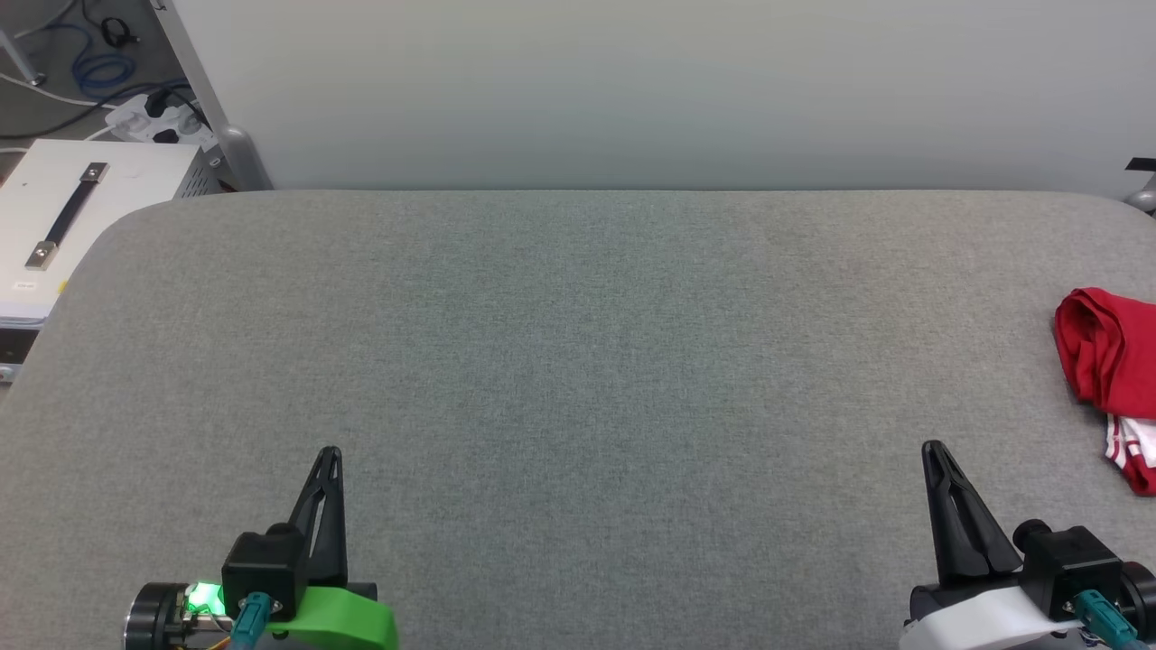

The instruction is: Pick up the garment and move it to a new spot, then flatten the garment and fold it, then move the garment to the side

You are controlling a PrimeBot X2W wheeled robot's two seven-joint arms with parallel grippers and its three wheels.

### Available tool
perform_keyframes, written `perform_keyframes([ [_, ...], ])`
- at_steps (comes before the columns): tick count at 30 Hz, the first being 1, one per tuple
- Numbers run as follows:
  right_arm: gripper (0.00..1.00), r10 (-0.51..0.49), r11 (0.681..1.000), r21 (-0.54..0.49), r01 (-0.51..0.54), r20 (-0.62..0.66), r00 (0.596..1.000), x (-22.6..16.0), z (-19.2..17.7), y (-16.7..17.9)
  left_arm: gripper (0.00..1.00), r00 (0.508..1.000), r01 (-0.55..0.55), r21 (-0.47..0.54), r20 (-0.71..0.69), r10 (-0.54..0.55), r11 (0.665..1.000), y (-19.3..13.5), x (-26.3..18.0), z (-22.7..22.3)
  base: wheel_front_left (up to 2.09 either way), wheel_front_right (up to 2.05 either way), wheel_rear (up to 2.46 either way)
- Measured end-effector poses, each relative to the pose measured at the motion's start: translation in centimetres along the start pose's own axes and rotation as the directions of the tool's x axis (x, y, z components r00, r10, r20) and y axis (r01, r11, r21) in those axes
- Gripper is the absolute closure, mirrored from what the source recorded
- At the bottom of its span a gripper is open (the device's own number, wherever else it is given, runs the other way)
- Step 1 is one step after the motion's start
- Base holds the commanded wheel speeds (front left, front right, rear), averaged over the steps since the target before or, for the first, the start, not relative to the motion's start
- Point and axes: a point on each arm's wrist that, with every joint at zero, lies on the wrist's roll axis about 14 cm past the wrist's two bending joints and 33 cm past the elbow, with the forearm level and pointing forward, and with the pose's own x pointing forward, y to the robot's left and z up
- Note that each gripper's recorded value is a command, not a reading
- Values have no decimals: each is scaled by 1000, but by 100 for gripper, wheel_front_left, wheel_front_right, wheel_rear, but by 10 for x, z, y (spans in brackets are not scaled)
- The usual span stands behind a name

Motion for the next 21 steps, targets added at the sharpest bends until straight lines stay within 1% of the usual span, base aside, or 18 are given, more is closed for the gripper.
perform_keyframes([
  [21, 100, -10, 1000, -11, 10, -25, 1000, 3, -1, -4, 100, 1000, 7, -11, -24, -8, 1000, -4, 6, -1, 0, 0, 0],
])
